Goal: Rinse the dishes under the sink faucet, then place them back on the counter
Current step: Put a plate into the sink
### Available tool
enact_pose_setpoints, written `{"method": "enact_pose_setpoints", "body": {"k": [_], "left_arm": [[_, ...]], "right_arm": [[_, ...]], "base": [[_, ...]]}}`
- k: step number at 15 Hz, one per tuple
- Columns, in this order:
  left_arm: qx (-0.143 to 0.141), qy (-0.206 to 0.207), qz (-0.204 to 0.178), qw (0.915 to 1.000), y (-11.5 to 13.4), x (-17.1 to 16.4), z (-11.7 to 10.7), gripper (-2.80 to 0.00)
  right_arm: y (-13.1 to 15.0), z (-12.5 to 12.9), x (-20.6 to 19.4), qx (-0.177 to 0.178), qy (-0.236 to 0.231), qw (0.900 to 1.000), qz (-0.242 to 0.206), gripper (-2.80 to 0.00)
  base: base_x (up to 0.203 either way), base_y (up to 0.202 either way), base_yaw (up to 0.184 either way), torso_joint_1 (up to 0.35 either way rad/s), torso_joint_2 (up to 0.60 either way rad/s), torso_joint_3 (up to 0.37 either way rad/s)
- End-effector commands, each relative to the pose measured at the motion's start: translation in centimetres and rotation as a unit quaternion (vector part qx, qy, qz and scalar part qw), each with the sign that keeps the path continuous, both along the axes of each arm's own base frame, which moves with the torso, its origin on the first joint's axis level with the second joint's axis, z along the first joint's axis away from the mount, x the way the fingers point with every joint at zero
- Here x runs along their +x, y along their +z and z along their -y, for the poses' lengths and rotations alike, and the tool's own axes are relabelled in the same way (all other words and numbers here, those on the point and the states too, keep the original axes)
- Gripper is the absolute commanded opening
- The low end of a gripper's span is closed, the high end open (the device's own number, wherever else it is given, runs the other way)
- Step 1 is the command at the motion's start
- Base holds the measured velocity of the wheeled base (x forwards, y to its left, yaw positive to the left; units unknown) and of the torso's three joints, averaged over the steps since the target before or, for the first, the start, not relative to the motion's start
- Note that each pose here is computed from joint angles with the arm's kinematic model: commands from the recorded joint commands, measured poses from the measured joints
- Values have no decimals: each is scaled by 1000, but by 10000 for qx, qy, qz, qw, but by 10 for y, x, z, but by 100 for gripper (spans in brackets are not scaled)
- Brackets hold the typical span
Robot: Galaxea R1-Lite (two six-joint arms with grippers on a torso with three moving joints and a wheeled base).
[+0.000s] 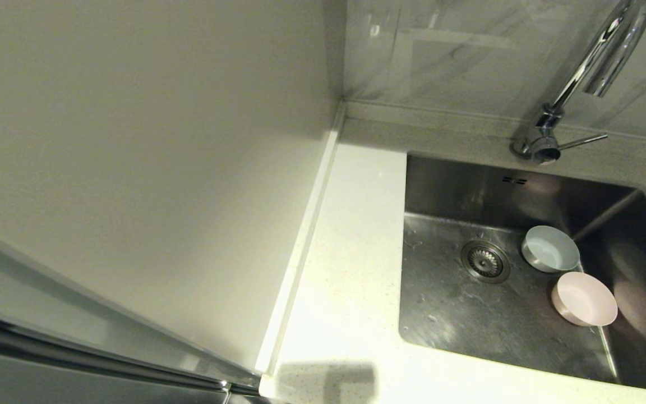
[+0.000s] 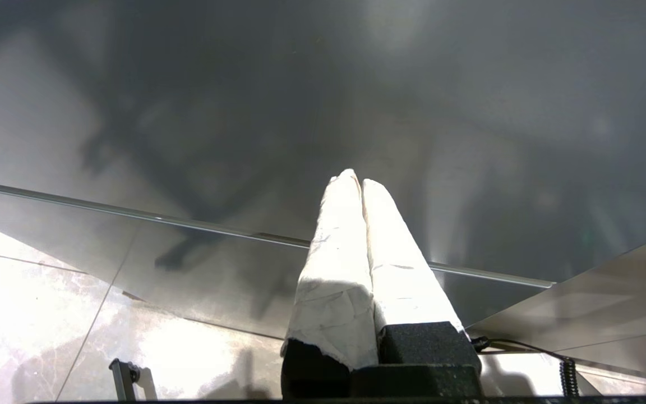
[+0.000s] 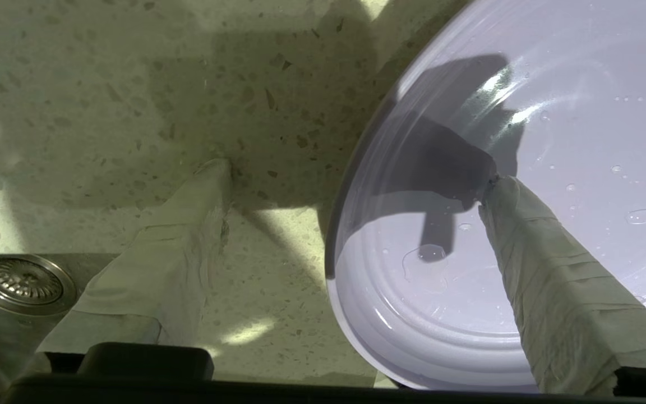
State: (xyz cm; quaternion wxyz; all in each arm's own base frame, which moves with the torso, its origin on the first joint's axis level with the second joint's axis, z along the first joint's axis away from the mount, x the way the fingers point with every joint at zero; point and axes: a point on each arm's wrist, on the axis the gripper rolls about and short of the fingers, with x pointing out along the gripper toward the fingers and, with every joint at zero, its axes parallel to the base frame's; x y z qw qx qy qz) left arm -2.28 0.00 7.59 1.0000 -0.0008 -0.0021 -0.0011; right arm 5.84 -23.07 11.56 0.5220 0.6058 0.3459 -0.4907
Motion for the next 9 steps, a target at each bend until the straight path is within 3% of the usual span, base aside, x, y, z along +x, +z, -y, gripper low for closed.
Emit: {"method": "enact_pose_setpoints", "body": {"k": [1,9], "left_arm": [[1,3,-14,10000,-1,0,0,-280],[1,-3,-14,10000,-1,0,0,-280]], "right_arm": [[2,-2,0,-14,-9,10000,16,0],[5,-4,1,-138,281,9994,126,0]], "base": [[0,0,0,0,0,0],[0,0,0,0,0,0]]}}
